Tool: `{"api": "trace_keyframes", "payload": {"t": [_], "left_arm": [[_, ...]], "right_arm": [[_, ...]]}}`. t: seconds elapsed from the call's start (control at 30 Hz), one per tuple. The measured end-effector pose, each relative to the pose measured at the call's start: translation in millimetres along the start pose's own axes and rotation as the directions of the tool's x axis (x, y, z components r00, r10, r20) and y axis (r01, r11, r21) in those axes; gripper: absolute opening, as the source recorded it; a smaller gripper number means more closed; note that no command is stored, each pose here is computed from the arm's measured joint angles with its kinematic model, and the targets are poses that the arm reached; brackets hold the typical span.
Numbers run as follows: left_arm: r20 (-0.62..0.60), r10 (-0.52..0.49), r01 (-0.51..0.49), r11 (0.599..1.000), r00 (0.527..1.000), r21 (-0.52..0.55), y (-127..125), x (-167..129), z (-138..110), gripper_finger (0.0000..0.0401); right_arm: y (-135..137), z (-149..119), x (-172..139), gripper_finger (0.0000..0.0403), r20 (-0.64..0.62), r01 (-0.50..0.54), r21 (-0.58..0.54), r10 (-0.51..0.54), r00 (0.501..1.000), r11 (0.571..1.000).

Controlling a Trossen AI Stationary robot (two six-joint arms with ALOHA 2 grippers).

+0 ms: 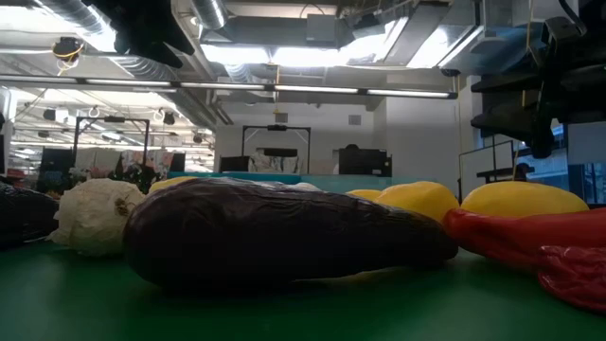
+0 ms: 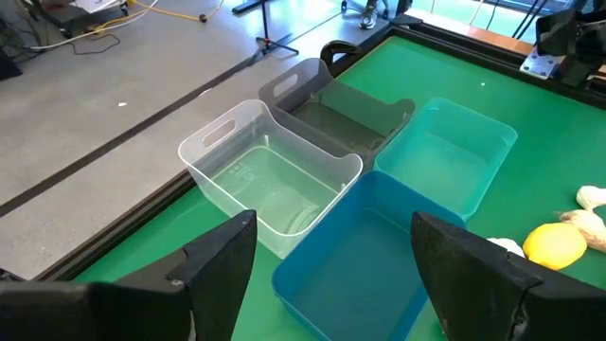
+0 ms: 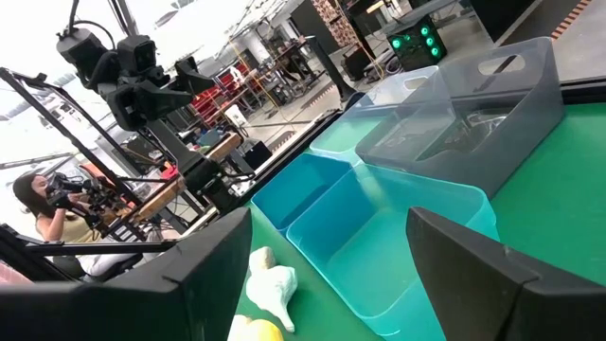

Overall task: Sort produce into baskets
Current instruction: Put the white garlic into the transparent bin

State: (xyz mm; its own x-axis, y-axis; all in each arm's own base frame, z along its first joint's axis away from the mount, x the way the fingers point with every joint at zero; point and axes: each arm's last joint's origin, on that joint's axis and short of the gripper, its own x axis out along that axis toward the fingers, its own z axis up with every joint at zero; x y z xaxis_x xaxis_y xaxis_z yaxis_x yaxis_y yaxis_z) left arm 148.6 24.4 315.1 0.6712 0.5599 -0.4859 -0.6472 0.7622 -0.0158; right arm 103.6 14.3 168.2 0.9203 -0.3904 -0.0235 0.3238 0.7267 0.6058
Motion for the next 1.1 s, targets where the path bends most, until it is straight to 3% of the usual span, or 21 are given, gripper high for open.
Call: {"api": "trace_keyframes", "payload": {"t": [0.83, 1.1], "left_arm": [[0.022, -0.007, 0.008, 0.999, 1.000, -0.047, -0.8, 0.1, 2.3, 0.0276], [0.031, -0.002, 0.007, 0.989, 1.000, -0.147, -0.4, 0.3, 3.3, 0.0276]], "right_arm": [[-0.4, 0.5, 0.0, 0.0280, 0.013, 0.015, 0.003, -0.015, 1.000, 1.000], [-2.2, -3.0, -0.1, 0.0280, -0.029, 0.013, -0.032, -0.014, 0.999, 0.999]]}}
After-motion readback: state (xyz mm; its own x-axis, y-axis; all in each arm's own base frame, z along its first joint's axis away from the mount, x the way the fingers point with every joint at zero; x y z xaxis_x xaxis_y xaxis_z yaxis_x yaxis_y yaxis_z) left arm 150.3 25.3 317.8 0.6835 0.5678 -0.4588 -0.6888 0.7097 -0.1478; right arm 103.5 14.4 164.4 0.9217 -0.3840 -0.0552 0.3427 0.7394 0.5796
